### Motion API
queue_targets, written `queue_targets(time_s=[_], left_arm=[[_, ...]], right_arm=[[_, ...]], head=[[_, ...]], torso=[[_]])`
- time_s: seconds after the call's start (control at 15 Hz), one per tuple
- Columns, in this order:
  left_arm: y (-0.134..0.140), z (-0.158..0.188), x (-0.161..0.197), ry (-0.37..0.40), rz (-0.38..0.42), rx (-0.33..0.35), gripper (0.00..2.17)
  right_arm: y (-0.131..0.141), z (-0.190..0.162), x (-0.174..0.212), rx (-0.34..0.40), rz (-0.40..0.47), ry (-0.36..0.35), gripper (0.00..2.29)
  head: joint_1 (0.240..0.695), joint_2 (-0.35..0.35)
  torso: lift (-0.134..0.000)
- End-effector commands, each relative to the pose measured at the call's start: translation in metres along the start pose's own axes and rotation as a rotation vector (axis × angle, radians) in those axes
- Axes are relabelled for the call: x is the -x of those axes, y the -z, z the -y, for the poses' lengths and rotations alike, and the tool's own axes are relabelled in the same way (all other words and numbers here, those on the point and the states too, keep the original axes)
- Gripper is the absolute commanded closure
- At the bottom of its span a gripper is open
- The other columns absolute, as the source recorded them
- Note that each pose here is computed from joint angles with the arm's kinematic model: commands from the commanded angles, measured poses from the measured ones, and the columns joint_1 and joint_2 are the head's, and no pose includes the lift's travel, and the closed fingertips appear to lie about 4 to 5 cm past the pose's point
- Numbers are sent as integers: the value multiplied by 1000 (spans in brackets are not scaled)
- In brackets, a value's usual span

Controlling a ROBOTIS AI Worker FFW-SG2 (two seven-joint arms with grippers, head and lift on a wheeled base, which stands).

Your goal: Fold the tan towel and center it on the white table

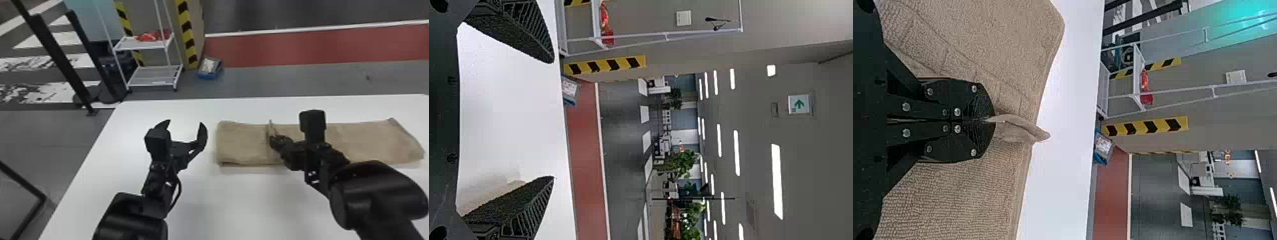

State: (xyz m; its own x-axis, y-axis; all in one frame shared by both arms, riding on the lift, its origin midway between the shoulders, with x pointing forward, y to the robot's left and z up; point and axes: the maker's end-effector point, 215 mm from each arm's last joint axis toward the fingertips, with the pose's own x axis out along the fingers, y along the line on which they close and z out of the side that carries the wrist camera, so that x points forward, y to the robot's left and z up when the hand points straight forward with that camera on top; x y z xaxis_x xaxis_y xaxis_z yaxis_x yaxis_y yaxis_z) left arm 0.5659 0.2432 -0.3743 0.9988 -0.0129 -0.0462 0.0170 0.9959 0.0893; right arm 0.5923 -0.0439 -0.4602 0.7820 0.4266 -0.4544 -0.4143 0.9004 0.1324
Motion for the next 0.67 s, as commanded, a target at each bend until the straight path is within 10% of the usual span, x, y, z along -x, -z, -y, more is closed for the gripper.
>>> queue_targets(time_s=[0.0, 0.33, 0.6], left_arm=[[1, -2, 0, -2, -2, -1, 39], [0, -14, 0, -19, -1, -2, 39], [-7, -23, -1, -34, 11, 12, 39]], right_arm=[[-7, -1, 4, -3, 27, -8, 1393], [-64, 29, 63, -68, 106, -15, 1393], [-88, 186, 146, -167, 94, 151, 1393]], head=[[695, 186], [695, 190], [695, 126]], torso=[[-113], [-113], [-113]])
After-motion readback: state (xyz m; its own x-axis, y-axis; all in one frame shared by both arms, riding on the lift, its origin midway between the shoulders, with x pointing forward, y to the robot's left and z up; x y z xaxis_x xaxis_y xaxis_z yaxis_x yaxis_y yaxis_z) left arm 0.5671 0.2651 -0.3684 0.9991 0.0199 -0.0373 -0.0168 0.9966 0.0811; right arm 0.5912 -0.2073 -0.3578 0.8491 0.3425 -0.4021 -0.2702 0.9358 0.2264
